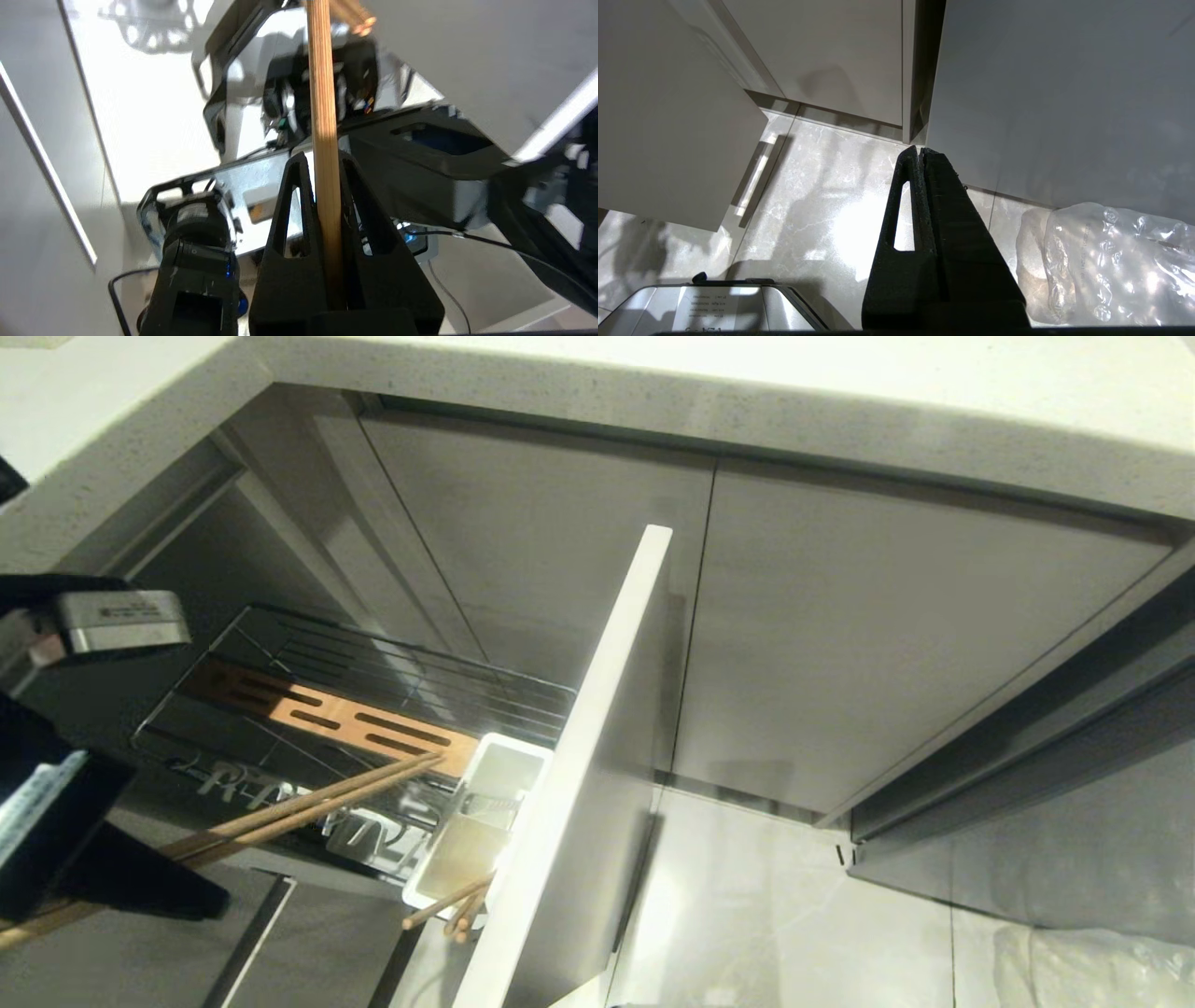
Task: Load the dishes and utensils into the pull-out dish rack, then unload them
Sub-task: Take the chopsticks out of the cupboard
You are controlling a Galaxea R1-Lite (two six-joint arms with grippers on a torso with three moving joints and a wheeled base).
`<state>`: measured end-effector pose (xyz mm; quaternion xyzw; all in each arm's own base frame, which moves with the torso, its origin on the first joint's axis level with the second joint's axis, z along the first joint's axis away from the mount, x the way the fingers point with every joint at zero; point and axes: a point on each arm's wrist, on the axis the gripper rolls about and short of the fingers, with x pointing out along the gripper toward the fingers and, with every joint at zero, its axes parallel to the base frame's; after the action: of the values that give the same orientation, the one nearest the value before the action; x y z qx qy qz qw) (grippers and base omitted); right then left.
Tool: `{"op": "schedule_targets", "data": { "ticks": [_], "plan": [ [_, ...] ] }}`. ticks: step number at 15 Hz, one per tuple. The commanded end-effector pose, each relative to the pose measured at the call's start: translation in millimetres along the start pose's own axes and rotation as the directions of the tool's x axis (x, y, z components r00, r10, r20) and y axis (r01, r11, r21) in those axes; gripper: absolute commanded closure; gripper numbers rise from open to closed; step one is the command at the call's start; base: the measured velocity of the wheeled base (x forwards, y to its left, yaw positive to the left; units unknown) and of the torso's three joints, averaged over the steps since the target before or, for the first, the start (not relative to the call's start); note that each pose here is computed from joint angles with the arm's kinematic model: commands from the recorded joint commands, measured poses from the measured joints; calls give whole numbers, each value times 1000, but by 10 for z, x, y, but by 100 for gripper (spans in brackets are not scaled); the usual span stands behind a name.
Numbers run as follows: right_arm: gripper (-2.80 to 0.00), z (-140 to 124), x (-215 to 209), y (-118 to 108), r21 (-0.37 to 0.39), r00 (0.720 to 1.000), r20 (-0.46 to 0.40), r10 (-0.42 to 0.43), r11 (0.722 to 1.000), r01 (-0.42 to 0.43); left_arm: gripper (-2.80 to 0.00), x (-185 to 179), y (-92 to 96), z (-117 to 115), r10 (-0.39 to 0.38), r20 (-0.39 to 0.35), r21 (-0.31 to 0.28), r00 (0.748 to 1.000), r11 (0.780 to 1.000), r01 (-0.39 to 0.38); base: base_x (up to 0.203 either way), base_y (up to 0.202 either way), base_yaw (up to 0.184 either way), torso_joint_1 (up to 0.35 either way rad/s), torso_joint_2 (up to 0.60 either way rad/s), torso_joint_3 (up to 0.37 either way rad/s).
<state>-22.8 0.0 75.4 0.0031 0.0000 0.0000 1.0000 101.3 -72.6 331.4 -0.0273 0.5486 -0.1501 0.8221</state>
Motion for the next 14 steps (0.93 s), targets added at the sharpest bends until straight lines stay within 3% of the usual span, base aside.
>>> {"op": "schedule_targets", "data": {
  "ticks": [1,3,6,12,14],
  "plan": [
    [0,0,0,0,0,1000,0,0,1000,0,0,-179,49,-118,-32,64,1,997,999,32,0,0,0,0,0,0],
    [0,0,0,0,0,1000,0,0,1000,0,0,-382,96,-242,-79,149,16,986,997,77,0,0,0,0,0,0],
    [0,0,0,0,0,1000,0,0,1000,0,0,-711,197,-464,-150,288,42,946,989,144,0,0,0,0,0,0],
    [0,0,0,0,0,1000,0,0,1000,0,0,-1208,436,-977,-259,522,159,813,966,206,0,0,0,0,0,0],
    [0,0,0,0,0,1000,0,0,1000,0,0,-1298,445,-1079,-215,620,135,754,977,167,0,0,0,0,0,0]
  ]
}}
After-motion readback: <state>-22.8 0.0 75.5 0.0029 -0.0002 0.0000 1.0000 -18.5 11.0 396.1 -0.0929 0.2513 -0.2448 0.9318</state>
